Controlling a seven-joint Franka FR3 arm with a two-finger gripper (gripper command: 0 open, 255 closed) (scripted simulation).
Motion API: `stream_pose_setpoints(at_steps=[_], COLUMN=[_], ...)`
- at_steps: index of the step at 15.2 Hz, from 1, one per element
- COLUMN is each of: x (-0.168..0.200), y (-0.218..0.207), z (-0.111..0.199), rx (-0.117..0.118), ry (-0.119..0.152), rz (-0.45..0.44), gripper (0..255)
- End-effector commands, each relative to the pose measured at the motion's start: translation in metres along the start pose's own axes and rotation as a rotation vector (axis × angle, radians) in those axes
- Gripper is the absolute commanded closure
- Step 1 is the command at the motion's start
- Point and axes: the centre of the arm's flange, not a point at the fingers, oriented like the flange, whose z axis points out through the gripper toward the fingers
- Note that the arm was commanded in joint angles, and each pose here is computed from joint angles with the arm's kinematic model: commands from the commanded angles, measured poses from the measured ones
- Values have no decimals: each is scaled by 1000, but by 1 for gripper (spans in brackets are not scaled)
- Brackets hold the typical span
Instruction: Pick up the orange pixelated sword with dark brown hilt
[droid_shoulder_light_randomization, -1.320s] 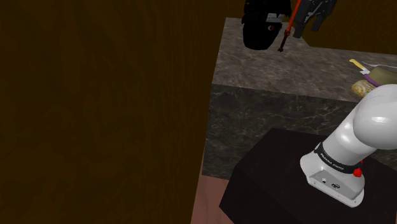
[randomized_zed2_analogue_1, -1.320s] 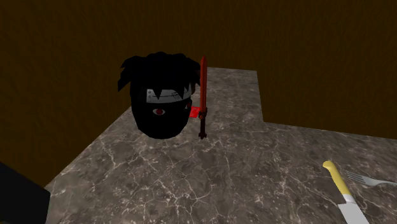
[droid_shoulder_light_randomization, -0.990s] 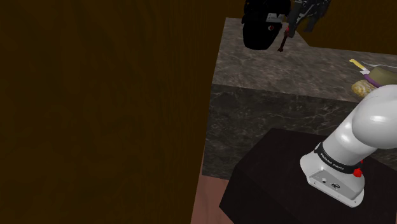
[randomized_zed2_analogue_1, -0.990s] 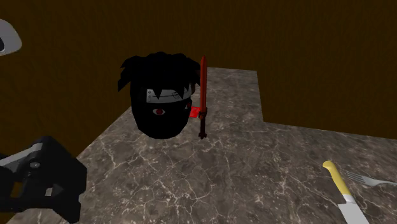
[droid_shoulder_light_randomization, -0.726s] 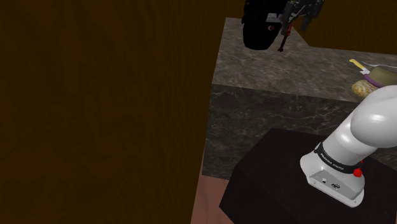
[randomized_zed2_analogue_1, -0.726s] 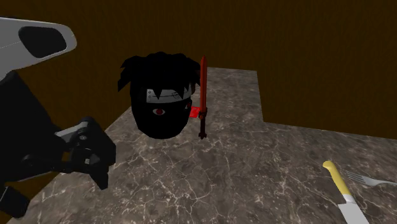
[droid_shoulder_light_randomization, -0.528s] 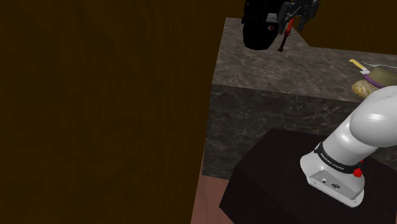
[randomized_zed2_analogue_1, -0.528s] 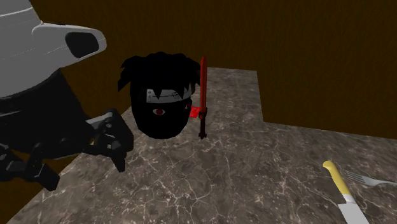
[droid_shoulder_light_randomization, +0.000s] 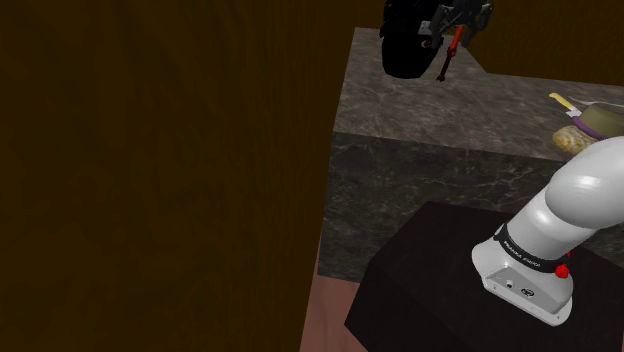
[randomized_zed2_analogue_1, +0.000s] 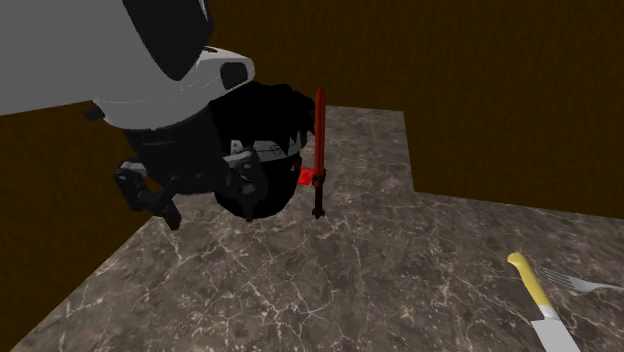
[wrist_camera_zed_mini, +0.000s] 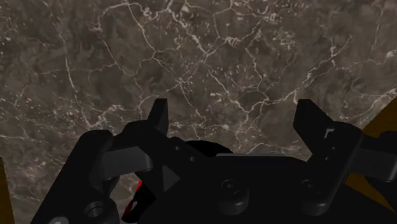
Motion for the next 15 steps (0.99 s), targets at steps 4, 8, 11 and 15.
stream_pose_setpoints(at_steps=[4, 8, 11, 15], x=[47, 81, 105, 134], y=[39, 72, 99, 136], z=[19, 33, 43, 56], rx=[-3, -4, -5, -7], ry=[38, 67, 89, 118], rz=[113, 202, 269, 359], gripper=[0, 0, 0, 0])
